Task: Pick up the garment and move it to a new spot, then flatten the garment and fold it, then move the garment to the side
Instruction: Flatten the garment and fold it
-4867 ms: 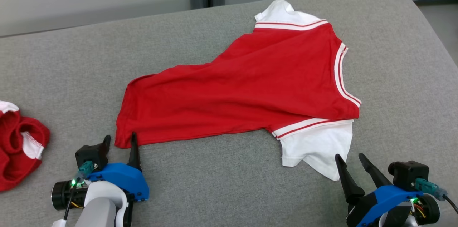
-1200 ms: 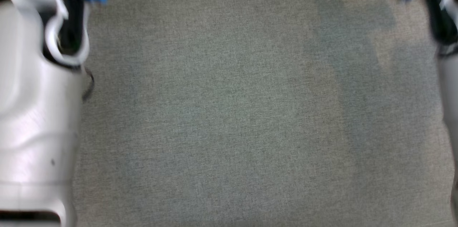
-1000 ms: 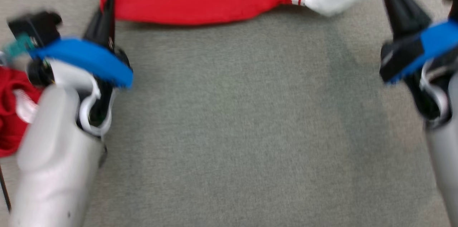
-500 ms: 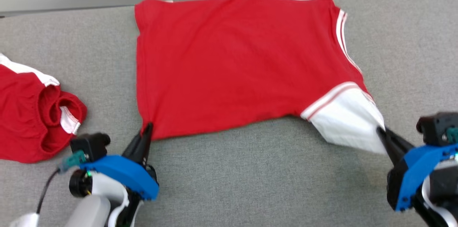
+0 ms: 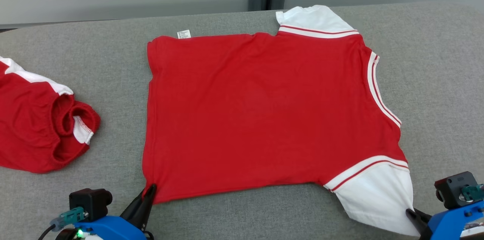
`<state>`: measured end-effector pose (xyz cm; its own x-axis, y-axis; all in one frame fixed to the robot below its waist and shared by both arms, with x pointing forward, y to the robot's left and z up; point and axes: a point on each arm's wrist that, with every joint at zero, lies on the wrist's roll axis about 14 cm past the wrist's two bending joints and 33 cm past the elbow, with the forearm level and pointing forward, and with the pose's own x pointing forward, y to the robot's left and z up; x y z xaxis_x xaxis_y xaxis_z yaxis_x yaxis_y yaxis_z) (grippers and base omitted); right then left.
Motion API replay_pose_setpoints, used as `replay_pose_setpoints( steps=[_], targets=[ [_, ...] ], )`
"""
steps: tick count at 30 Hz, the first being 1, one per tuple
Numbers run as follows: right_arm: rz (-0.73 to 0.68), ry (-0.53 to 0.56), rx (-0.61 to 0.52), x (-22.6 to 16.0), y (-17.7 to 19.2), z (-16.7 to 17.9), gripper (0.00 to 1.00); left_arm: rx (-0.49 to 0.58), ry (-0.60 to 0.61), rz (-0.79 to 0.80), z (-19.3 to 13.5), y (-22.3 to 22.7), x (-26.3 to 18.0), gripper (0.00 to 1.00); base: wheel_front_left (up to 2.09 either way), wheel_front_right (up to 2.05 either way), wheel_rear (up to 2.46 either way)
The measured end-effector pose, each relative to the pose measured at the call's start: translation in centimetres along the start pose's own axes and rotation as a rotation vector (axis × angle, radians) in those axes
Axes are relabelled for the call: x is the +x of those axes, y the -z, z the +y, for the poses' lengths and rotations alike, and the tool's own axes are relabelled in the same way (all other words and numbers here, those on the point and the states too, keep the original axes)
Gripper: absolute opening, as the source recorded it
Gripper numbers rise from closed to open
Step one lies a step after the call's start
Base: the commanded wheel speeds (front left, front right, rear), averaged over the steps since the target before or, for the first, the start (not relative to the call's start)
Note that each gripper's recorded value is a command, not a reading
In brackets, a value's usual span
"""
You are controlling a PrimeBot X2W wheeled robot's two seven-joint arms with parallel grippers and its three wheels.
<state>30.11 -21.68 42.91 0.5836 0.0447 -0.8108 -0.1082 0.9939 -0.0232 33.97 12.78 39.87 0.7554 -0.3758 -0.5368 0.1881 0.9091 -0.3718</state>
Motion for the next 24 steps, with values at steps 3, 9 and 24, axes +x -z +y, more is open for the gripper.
replay_pose_setpoints(
  steps=[3, 9, 24],
  targets=[
    [-0.006, -0.002, -0.011, -0.6, -0.4, -0.1, 0.00, 0.004, 0.021, 0.016, -0.6, -0.3, -0.6, 0.00, 0.00, 0.00, 0.00],
    [-0.021, -0.027, -0.068, -0.6, -2.0, 0.2, 0.00, 0.052, 0.099, 0.063, -2.1, -1.1, -0.1, 0.00, 0.00, 0.00, 0.00],
    [-0.029, -0.097, -0.231, 1.8, -10.5, 0.1, 0.00, 0.061, 0.155, 0.264, -1.2, -7.4, 4.5, 0.00, 0.00, 0.00, 0.00]
  ],
)
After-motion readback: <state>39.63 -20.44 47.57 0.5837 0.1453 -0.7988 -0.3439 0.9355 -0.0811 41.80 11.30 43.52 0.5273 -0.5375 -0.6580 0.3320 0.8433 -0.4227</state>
